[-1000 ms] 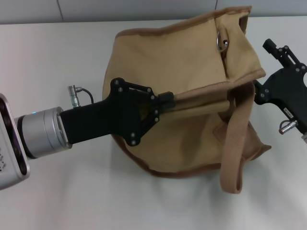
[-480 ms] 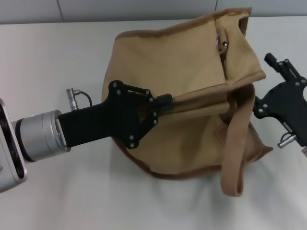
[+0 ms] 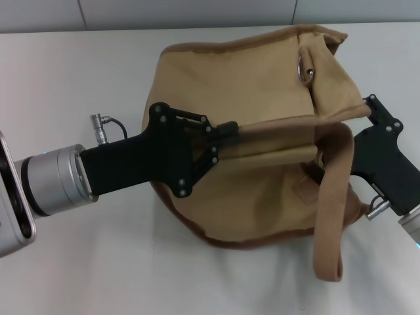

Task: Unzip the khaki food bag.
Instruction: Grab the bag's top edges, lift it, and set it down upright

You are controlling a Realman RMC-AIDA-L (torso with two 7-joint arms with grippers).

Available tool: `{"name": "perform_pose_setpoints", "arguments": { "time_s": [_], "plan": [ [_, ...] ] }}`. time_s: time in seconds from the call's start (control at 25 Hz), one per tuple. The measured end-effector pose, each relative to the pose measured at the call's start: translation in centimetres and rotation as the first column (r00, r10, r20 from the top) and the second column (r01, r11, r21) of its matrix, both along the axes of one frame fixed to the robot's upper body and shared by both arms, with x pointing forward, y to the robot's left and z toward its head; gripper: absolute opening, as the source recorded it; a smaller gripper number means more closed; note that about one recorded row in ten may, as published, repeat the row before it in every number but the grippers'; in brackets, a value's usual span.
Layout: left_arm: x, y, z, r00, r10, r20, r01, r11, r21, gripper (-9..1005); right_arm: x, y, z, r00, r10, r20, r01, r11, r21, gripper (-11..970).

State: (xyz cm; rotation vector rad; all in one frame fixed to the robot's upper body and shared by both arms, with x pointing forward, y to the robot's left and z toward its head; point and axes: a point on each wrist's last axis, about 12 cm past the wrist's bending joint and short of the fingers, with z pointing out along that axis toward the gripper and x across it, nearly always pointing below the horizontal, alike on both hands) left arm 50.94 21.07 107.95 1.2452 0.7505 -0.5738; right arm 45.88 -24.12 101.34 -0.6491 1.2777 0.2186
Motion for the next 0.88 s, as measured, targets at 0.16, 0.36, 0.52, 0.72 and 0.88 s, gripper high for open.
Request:
{"name": "perform_pose_setpoints", "arguments": {
  "time_s": [0.16,0.36,0.52,0.72,0.88],
  "plan": [
    [0.1,-0.1,0.0,1.000,0.002,-0.008,-0.002,1.000,-0.002,54,-0.5,0.0,0.1,1.000,-0.003,0.016,0.002,1.000,0.011,767],
    [0.2,-0.1,-0.2,1.000,0.017,-0.016,-0.017,1.000,0.010,52,-1.6,-0.5,0.3,0.999,-0.014,0.047,0.012,0.999,0.041,765],
    [0.2,-0.2,-0.3,1.000,0.017,-0.023,-0.017,1.000,0.007,50,-1.5,-0.4,0.3,0.999,-0.010,0.045,0.008,0.999,0.040,760],
    [0.2,-0.3,-0.3,1.000,0.013,-0.022,-0.013,1.000,0.004,50,-0.9,0.2,0.1,1.000,0.007,0.017,-0.008,1.000,0.026,754],
    [0.2,-0.3,-0.3,1.000,0.012,-0.022,-0.012,1.000,0.003,50,-0.8,0.4,0.1,1.000,0.014,0.013,-0.014,1.000,0.025,750]
  ]
}}
